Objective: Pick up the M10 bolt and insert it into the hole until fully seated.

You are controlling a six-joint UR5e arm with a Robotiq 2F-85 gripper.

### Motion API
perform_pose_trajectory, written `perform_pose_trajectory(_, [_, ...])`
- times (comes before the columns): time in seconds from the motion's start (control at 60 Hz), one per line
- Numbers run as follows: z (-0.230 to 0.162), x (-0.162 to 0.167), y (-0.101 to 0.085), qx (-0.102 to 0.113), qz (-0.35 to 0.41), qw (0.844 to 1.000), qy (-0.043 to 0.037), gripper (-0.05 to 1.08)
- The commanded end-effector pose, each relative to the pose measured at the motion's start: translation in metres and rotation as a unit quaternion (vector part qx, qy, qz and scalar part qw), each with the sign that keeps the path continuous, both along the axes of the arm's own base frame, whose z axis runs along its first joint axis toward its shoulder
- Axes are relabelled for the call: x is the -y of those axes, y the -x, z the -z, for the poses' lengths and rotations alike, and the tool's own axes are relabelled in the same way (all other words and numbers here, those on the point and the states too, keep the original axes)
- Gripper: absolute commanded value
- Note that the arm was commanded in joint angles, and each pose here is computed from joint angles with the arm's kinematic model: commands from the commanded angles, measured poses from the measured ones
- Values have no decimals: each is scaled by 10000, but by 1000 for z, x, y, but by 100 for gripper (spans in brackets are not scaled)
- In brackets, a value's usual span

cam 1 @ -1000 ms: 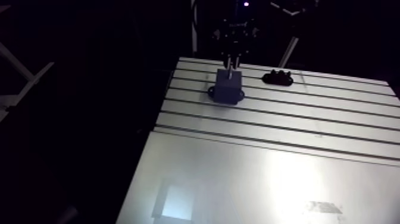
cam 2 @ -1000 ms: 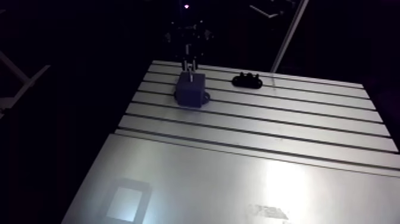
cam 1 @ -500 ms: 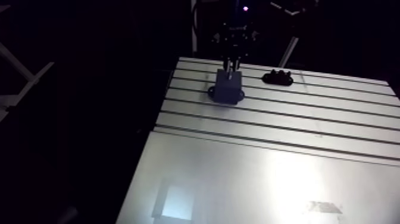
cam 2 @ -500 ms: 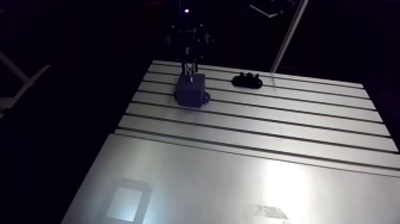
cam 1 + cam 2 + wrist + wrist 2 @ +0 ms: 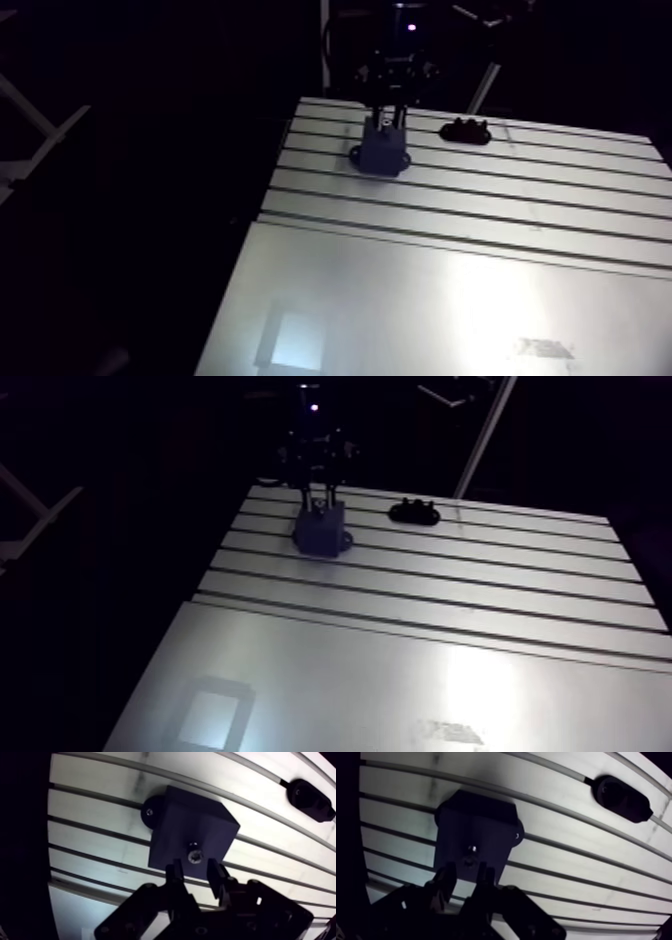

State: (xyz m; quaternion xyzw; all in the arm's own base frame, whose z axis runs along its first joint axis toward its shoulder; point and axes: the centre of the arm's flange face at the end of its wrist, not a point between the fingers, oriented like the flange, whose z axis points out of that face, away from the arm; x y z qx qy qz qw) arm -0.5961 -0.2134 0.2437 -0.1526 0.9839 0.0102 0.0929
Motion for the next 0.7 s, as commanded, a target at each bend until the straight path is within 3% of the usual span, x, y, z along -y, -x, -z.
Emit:
perform_pose_trajectory(0.017, [-6, 0, 1, -171, -9, 9998, 32, 0])
perform_pose_trajectory(0.383, [-32, -10, 0, -341, -22, 9994, 84, 0])
perform_pose_trajectory(0.45, [-52, -17, 0, -435, 27, 9990, 85, 0])
perform_pose_trajectory(0.7, [-105, -46, -2, -462, 273, 9985, 91, 0])
